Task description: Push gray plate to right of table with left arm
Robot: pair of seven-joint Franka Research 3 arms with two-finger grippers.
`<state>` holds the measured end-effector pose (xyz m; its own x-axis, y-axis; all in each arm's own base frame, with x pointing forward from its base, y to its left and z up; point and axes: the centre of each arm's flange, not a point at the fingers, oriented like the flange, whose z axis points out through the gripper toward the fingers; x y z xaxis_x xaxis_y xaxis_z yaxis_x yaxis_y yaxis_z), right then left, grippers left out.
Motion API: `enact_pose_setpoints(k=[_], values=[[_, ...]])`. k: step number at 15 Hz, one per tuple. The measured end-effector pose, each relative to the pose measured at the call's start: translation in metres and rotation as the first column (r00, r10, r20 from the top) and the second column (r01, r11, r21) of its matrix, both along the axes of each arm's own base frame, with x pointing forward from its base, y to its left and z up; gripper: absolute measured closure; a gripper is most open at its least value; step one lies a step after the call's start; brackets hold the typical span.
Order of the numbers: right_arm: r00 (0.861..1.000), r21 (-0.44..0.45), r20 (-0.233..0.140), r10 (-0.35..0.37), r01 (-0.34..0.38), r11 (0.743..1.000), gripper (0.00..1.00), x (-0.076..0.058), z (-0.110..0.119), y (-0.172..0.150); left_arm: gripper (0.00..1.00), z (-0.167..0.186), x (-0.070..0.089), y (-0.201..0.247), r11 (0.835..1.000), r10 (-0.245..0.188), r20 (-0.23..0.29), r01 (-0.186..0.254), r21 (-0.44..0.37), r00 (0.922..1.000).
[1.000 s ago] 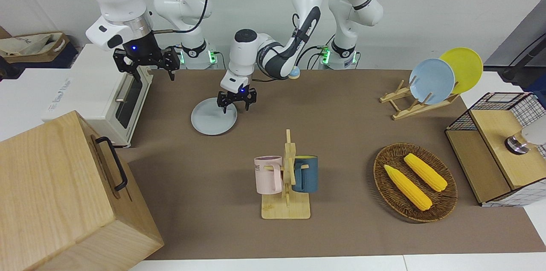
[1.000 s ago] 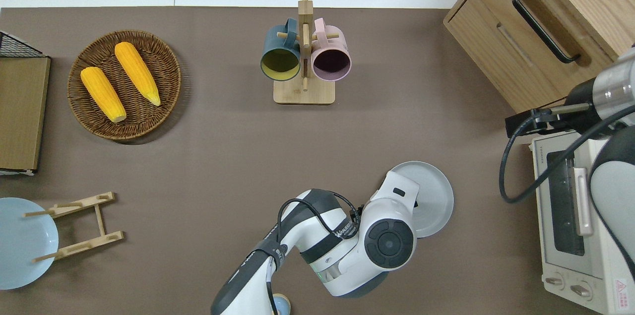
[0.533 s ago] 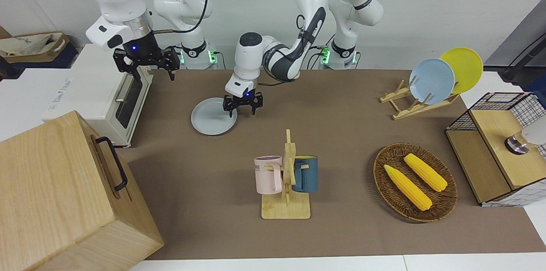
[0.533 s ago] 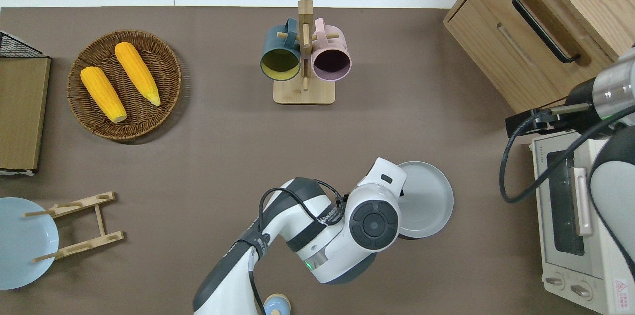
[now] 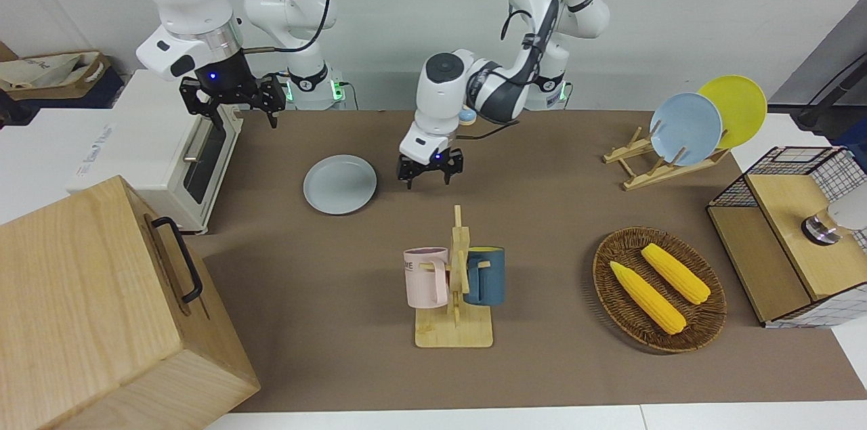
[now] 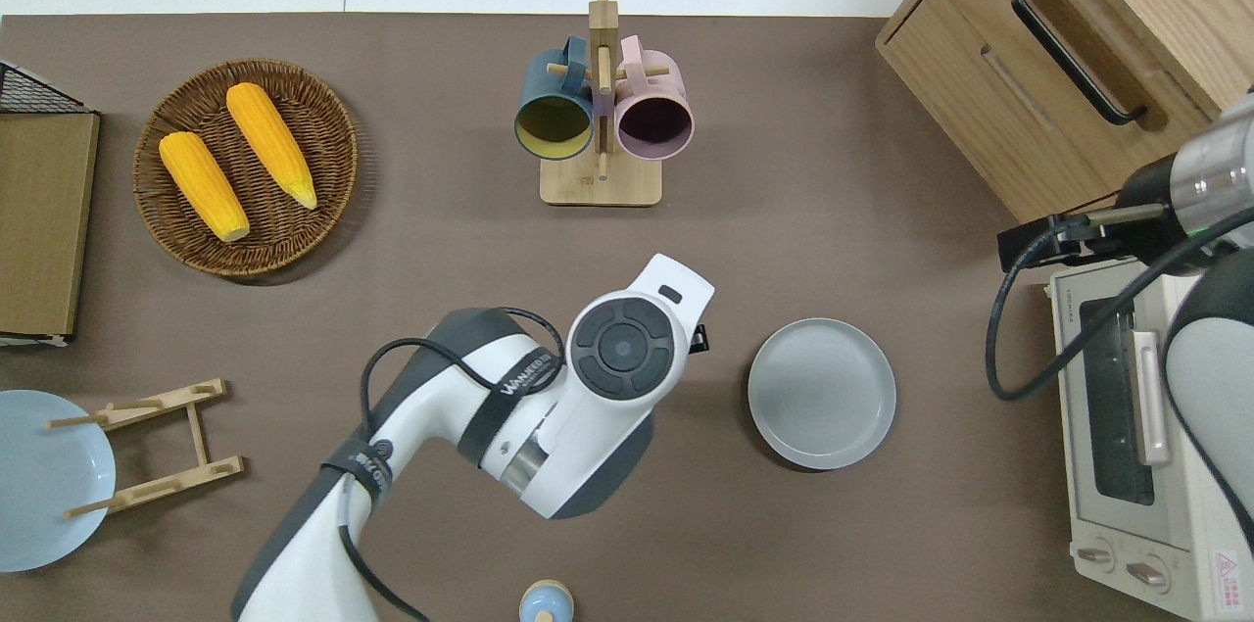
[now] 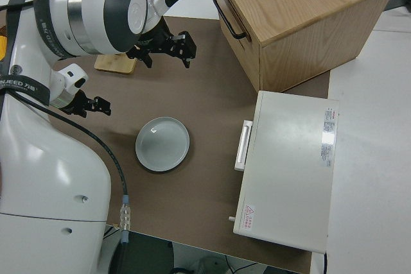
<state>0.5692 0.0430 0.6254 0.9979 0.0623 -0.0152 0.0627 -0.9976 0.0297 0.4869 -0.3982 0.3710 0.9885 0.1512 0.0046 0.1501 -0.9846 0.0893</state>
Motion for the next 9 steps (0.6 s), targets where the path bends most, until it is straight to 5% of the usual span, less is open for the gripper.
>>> enact_pose_setpoints(k=[5, 9], values=[[1.000, 0.000, 0.000, 0.000, 0.000, 1.000, 0.01, 0.000, 0.000, 0.000, 0.00, 0.055, 0.032, 0.090, 0.999, -0.045, -0.058, 0.044, -0.008, 0.9973], [1.000, 0.000, 0.000, 0.000, 0.000, 1.000, 0.01, 0.000, 0.000, 0.000, 0.00, 0.090, 0.045, 0.158, 0.999, -0.040, -0.069, 0.040, 0.006, 0.9969]])
